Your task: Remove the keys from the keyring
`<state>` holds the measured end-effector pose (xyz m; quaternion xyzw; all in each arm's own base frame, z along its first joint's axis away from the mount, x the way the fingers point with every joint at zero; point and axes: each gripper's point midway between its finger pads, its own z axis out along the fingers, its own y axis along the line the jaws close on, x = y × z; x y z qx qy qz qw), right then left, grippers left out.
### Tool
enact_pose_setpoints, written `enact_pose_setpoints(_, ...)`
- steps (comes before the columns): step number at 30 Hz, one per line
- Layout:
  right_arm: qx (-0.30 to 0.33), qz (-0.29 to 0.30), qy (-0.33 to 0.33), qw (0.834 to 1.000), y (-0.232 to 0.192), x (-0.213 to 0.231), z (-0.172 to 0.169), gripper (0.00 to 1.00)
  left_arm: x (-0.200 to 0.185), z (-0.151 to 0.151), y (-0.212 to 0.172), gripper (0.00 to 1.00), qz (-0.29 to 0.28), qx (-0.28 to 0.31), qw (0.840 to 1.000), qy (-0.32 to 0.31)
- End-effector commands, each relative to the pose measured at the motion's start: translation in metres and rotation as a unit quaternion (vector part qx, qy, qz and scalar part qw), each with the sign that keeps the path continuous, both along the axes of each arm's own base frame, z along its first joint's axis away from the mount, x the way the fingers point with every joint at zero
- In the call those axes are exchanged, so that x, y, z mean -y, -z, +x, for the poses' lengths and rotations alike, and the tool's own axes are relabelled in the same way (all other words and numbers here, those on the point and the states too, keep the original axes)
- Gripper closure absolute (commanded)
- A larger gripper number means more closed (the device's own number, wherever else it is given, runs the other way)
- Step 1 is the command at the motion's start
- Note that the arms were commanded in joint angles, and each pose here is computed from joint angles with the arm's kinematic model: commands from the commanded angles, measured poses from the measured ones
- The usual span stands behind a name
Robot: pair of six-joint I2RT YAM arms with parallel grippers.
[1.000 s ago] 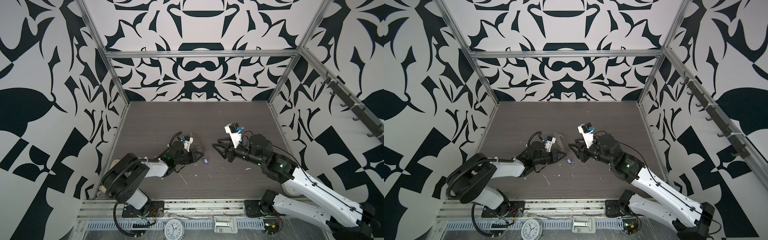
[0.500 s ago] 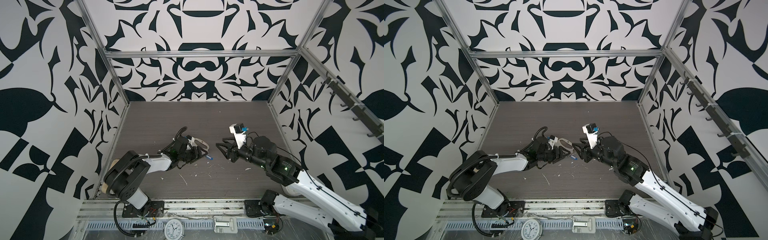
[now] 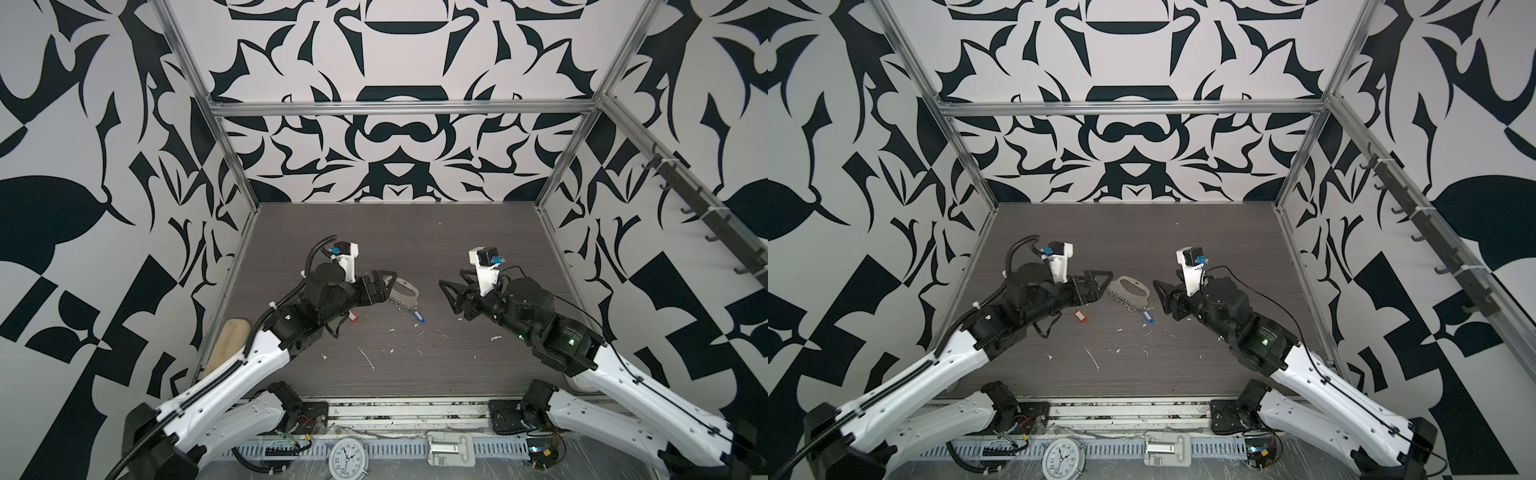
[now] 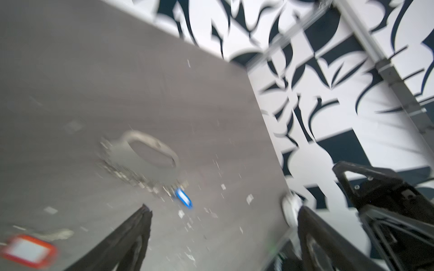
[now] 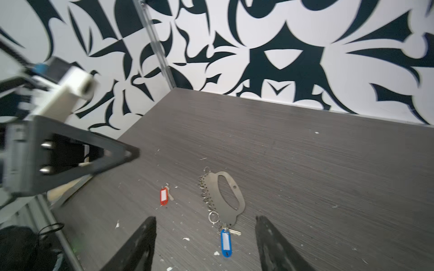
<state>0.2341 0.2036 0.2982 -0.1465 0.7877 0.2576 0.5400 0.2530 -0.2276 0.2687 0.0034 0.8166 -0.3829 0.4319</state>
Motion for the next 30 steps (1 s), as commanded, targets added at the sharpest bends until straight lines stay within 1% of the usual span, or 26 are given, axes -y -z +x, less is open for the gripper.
enact_pose_setpoints(1, 0.054, 0.017, 0.08, 0.995, -0.026, 0.024, 0.017, 0.14, -0.054, 0.024, 0.008, 0.01, 0.125, 0.092, 0.98, -0.121)
enact_pose_setpoints(2, 0.058, 0.008, 0.098, 0.993, -0.025, 0.03, 0.02, 0.08, -0.067, 0.03, 0.006, 0.01, 0.143, 0.113, 0.971, -0.157)
enact_pose_setpoints(3, 0.062, 0.0, 0.114, 0.992, -0.023, 0.035, 0.023, 0.04, -0.08, 0.036, 0.003, 0.01, 0.166, 0.132, 0.959, -0.189)
enact_pose_setpoints(4, 0.068, -0.009, 0.128, 0.989, -0.021, 0.039, 0.026, 0.04, -0.093, 0.042, 0.003, 0.01, 0.195, 0.152, 0.943, -0.224)
enact_pose_setpoints(5, 0.073, -0.014, 0.142, 0.987, -0.019, 0.043, 0.028, 0.03, -0.113, 0.05, 0.005, 0.01, 0.217, 0.157, 0.924, -0.273)
enact_pose_setpoints(6, 0.075, -0.016, 0.153, 0.985, -0.017, 0.046, 0.03, 0.01, -0.129, 0.057, 0.01, 0.01, 0.23, 0.148, 0.913, -0.304)
enact_pose_setpoints(8, 0.077, -0.016, 0.179, 0.981, -0.012, 0.053, 0.034, 0.01, -0.162, 0.074, 0.027, 0.01, 0.248, 0.114, 0.902, -0.335)
enact_pose_setpoints(9, 0.082, -0.021, 0.18, 0.98, -0.011, 0.054, 0.036, 0.01, -0.18, 0.079, 0.034, 0.01, 0.254, 0.098, 0.891, -0.363)
enact_pose_setpoints(10, 0.084, -0.027, 0.192, 0.977, -0.01, 0.057, 0.038, 0.01, -0.202, 0.083, 0.041, 0.01, 0.262, 0.081, 0.875, -0.399)
enact_pose_setpoints(12, 0.089, -0.035, 0.209, 0.973, -0.007, 0.062, 0.042, 0.01, -0.235, 0.092, 0.058, 0.01, 0.273, 0.054, 0.852, -0.444)
enact_pose_setpoints(14, 0.092, -0.046, 0.202, 0.974, -0.005, 0.059, 0.043, 0.01, -0.261, 0.095, 0.07, 0.01, 0.276, 0.026, 0.833, -0.479)
enact_pose_setpoints(15, 0.094, -0.051, 0.196, 0.975, -0.003, 0.058, 0.044, 0.01, -0.269, 0.099, 0.074, 0.01, 0.295, 0.029, 0.823, -0.485)
enact_pose_setpoints(16, 0.097, -0.057, 0.191, 0.975, -0.002, 0.057, 0.044, 0.01, -0.276, 0.102, 0.077, 0.0, 0.321, 0.036, 0.809, -0.49)
enact_pose_setpoints(17, 0.099, -0.06, 0.19, 0.975, -0.001, 0.057, 0.044, 0.01, -0.288, 0.103, 0.082, 0.0, 0.35, 0.031, 0.788, -0.506)
enact_pose_setpoints(19, 0.093, -0.051, 0.215, 0.971, 0.001, 0.066, 0.047, 0.01, -0.304, 0.108, 0.105, 0.01, 0.396, -0.007, 0.766, -0.506)
enact_pose_setpoints(20, 0.087, -0.04, 0.223, 0.97, 0.001, 0.071, 0.047, 0.01, -0.312, 0.109, 0.119, 0.01, 0.4, -0.033, 0.764, -0.506)
enact_pose_setpoints(21, 0.082, -0.033, 0.228, 0.97, 0.001, 0.074, 0.048, 0.01, -0.316, 0.112, 0.131, 0.01, 0.397, -0.05, 0.769, -0.498)
enact_pose_setpoints(22, 0.08, -0.03, 0.234, 0.968, 0.002, 0.077, 0.049, 0.01, -0.321, 0.112, 0.139, 0.01, 0.394, -0.055, 0.768, -0.502)
enact_pose_setpoints(24, 0.074, -0.024, 0.25, 0.965, 0.004, 0.085, 0.051, 0.01, -0.324, 0.117, 0.15, 0.01, 0.38, -0.04, 0.776, -0.502)
enact_pose_setpoints(25, 0.074, -0.025, 0.254, 0.964, 0.005, 0.087, 0.051, 0.01, -0.325, 0.118, 0.151, 0.01, 0.375, -0.029, 0.776, -0.507)
enact_pose_setpoints(26, 0.075, -0.025, 0.263, 0.962, 0.005, 0.091, 0.052, 0.01, -0.324, 0.12, 0.153, 0.01, 0.37, -0.013, 0.782, -0.502)
enact_pose_setpoints(28, 0.078, -0.027, 0.27, 0.959, 0.006, 0.096, 0.051, 0.01, -0.317, 0.126, 0.155, 0.01, 0.346, 0.023, 0.801, -0.487)
enact_pose_setpoints(29, 0.085, -0.028, 0.263, 0.961, 0.006, 0.095, 0.051, 0.01, -0.311, 0.129, 0.16, 0.01, 0.345, 0.032, 0.814, -0.466)
enact_pose_setpoints(30, 0.094, -0.026, 0.253, 0.963, 0.005, 0.093, 0.051, 0.01, -0.306, 0.133, 0.161, 0.01, 0.348, 0.041, 0.821, -0.451)
